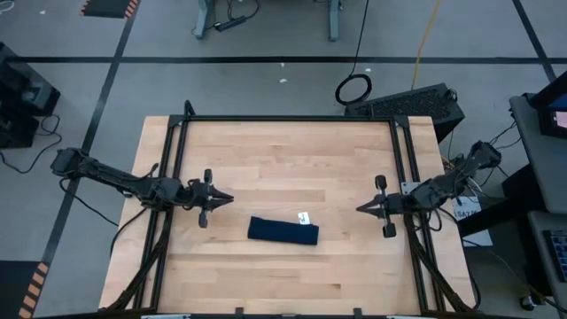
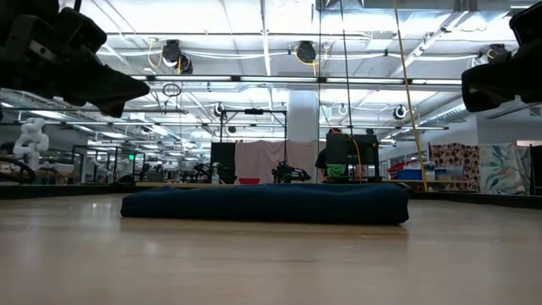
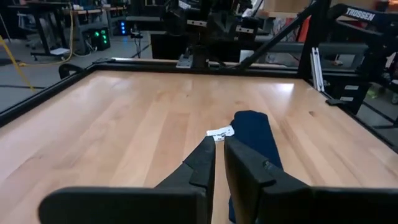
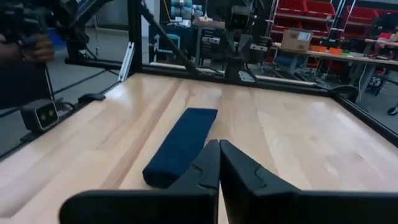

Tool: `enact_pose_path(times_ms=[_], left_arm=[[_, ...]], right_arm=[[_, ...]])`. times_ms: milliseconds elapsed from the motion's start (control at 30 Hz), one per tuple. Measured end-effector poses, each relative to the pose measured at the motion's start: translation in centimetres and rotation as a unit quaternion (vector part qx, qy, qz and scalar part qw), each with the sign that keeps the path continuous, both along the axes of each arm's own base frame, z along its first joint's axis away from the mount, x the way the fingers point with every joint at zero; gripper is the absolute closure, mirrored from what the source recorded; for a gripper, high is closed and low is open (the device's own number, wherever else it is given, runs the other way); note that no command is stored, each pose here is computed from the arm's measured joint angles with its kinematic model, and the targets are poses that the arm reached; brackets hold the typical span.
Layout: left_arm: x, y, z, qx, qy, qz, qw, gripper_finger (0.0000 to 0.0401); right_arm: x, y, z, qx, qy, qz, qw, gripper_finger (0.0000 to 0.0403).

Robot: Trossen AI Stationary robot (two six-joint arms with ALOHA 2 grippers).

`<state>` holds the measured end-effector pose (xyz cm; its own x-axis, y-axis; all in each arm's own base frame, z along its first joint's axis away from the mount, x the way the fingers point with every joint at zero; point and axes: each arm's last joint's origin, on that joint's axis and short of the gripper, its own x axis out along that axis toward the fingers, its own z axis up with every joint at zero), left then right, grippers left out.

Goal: Roll towel into tight, uniform cylinder
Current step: Return to Home Position

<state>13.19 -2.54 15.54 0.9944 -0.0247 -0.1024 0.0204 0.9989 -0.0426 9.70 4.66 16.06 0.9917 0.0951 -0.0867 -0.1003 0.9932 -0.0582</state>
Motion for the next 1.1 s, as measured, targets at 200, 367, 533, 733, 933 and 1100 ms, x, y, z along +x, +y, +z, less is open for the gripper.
enact_pose_path(times_ms=[200,367,533,733,933,1100], left_arm=[[-0.4,0.1,0.0,0.007,0.006,-0.001,1.0,0.0361],[-0.7,0.2,0.2,0.023,-0.002,-0.002,1.0,0.0361],[-1.1,0.3,0.6,0.024,-0.021,-0.003,0.999,0.0361],[-1.6,0.3,0.8,0.029,-0.029,-0.013,0.999,0.0391],[-2.1,1.2,0.5,0.032,-0.011,0.007,0.999,0.0398],[-2.4,2.0,0.4,0.03,-0.012,0.022,0.999,0.0399]], right_arm=[[-0.6,-0.2,0.7,-0.029,-0.04,0.032,0.998,0.0403],[-1.0,-0.8,1.5,-0.056,-0.091,0.038,0.994,0.0403],[-0.7,-1.3,1.4,-0.065,-0.094,0.049,0.992,0.0403],[-0.4,-2.0,1.1,-0.056,-0.077,0.048,0.994,0.0403],[-0.3,-2.2,1.0,-0.039,-0.069,0.054,0.995,0.0403],[-0.3,-2.4,1.0,-0.043,-0.069,0.047,0.996,0.0403]])
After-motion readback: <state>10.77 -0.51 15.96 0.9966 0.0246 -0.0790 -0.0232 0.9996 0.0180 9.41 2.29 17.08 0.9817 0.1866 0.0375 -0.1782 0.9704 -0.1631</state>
